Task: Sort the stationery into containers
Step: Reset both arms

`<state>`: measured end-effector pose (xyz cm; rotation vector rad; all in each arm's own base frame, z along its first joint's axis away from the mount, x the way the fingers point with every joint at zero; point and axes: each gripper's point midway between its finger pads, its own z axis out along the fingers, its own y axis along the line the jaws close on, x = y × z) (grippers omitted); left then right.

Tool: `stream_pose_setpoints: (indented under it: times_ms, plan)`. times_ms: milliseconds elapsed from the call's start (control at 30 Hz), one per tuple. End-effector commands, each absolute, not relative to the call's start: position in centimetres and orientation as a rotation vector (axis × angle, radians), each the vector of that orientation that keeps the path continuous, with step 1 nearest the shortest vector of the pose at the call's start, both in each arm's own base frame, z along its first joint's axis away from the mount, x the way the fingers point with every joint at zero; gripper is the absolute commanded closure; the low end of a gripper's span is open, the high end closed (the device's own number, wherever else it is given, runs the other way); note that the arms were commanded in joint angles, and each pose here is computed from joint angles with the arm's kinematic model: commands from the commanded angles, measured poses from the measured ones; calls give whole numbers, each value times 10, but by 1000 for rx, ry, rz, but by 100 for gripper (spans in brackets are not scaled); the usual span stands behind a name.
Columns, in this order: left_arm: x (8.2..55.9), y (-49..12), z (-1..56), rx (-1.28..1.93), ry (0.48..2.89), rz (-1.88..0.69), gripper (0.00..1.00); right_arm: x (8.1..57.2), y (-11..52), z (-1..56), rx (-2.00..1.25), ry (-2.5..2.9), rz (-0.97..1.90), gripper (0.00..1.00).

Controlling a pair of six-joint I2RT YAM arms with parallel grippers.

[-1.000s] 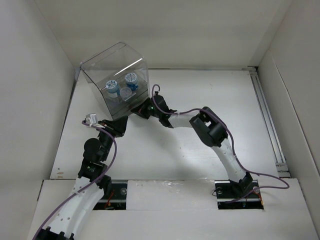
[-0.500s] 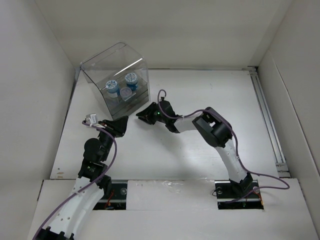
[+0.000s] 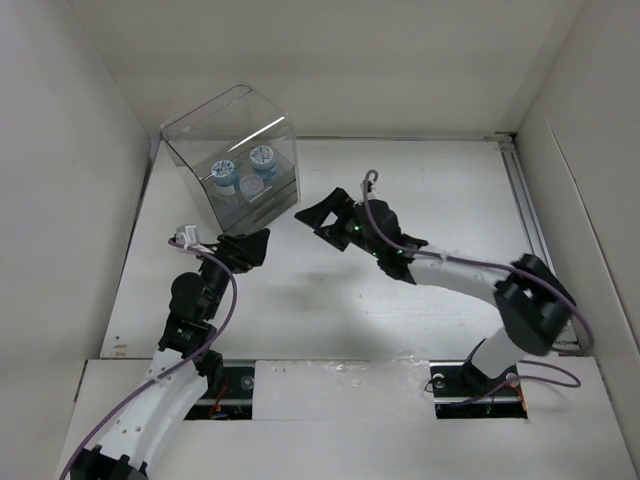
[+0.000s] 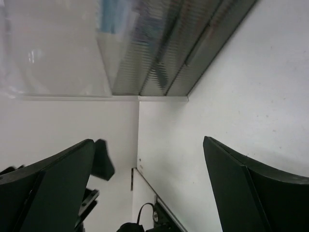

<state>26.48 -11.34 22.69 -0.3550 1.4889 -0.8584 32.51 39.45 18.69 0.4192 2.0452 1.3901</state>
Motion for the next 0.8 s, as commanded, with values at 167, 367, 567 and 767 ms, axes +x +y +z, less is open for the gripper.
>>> stream_pose_setpoints:
  times_ms: [167,367,567,767]
  plan:
    - [260,-129,254,-265,1462,-932,0,292,286,185,403,1999,896,0]
    - [258,-129,268,-280,1486,-935,0,274,251,195,426,1935,888,0]
    - [259,-125,271,-319,1532,-912,0,264,233,223,418,1871,928,0]
    - [261,-118,263,-340,1554,-858,0,257,217,240,431,1804,955,0]
